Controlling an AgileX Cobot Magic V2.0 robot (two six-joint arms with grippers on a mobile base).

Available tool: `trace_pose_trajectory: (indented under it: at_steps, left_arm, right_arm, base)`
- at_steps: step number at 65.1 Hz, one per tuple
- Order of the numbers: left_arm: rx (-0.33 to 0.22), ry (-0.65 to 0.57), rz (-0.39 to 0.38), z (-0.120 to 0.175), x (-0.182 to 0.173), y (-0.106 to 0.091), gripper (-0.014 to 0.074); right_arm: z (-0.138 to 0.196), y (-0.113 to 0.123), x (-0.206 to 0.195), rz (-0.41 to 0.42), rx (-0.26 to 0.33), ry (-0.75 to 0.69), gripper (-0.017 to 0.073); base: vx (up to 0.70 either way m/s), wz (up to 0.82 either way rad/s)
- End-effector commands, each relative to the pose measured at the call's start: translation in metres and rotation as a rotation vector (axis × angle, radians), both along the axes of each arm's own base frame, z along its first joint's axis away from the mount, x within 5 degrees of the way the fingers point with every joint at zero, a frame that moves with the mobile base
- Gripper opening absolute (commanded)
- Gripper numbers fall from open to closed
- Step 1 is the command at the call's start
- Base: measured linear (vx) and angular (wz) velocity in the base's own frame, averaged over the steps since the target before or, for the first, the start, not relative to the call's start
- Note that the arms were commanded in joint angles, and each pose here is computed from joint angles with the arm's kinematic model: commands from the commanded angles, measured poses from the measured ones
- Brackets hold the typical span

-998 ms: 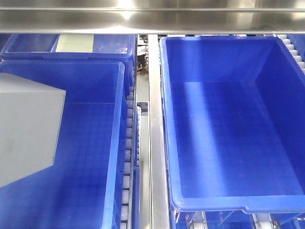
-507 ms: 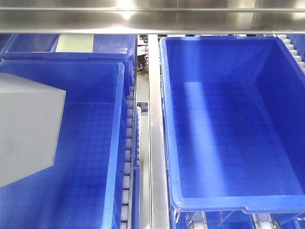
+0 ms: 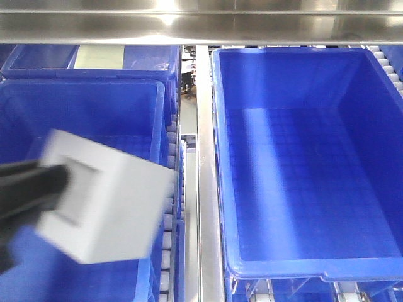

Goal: Sort gray base to blue bin
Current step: 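Swing the left arm over the farther blue bin with the block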

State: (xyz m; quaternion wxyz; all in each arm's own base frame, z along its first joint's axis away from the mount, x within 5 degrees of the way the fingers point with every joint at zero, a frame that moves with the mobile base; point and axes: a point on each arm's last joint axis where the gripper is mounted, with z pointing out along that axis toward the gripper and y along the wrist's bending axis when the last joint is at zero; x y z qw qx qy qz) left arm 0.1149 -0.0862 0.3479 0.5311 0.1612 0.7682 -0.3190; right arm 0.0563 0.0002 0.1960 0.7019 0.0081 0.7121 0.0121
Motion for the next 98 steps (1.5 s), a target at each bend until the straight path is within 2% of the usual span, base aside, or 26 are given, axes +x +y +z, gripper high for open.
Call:
trace_pose_trajectory:
  at_steps: [1, 15, 30, 42, 48, 56, 69, 81, 98]
  left_arm:
    - [-0.108, -0.028, 0.003, 0.011, 0.016, -0.011, 0.0004]
    - [-0.117, 0.004, -0.133, -0.003, 0.042, -0.051, 0.0004]
    - [-0.030, -0.006, -0.250, -0.004, 0.064, -0.116, 0.0004]
    - [0.011, 0.002, -0.275, -0.006, 0.089, -0.171, 0.0004]
    - [0.010, -0.003, -0.295, -0.006, 0.101, -0.195, 0.0008]
    - [0.031, 0.019, -0.319, -0.020, 0.114, -0.226, 0.0027]
    - [0.081, 0.081, -0.336, -0.053, 0.124, -0.243, 0.0150]
    - [0.090, 0.091, -0.337, -0.058, 0.125, -0.244, 0.0292]
    - [0.081, 0.094, -0.362, -0.057, 0.123, -0.245, 0.0308]
  right_arm:
    - [0.007, 0.000, -0.001, -0.003, -0.012, -0.081, -0.0004]
    - [0.007, 0.000, -0.001, -0.003, -0.012, -0.081, -0.0004]
    - [0.007, 0.000, -0.001, -0.003, -0.012, -0.081, -0.0004]
    - [0.007, 0.000, -0.001, -0.003, -0.012, -0.081, -0.0004]
    - [0.007, 0.000, -0.001, -0.003, -0.012, -0.081, -0.0004]
    - [0.007, 0.000, -0.001, -0.003, -0.012, -0.081, -0.0004]
    - [0.007, 0.000, -0.001, -0.003, -0.012, -0.081, -0.0004]
    - [0.007, 0.000, -0.001, -0.003, -0.012, -0.081, -0.0004]
    - [0.007, 0.000, -0.001, -0.003, -0.012, -0.081, -0.0004]
  base:
    - [0.00, 0.00]
    - [0.00, 0.00]
    - [0.00, 0.00]
    - [0.00, 0.00]
    - [0.00, 0.00]
    - [0.00, 0.00]
    - [0.00, 0.00]
    - [0.00, 0.00]
    - [0.00, 0.00]
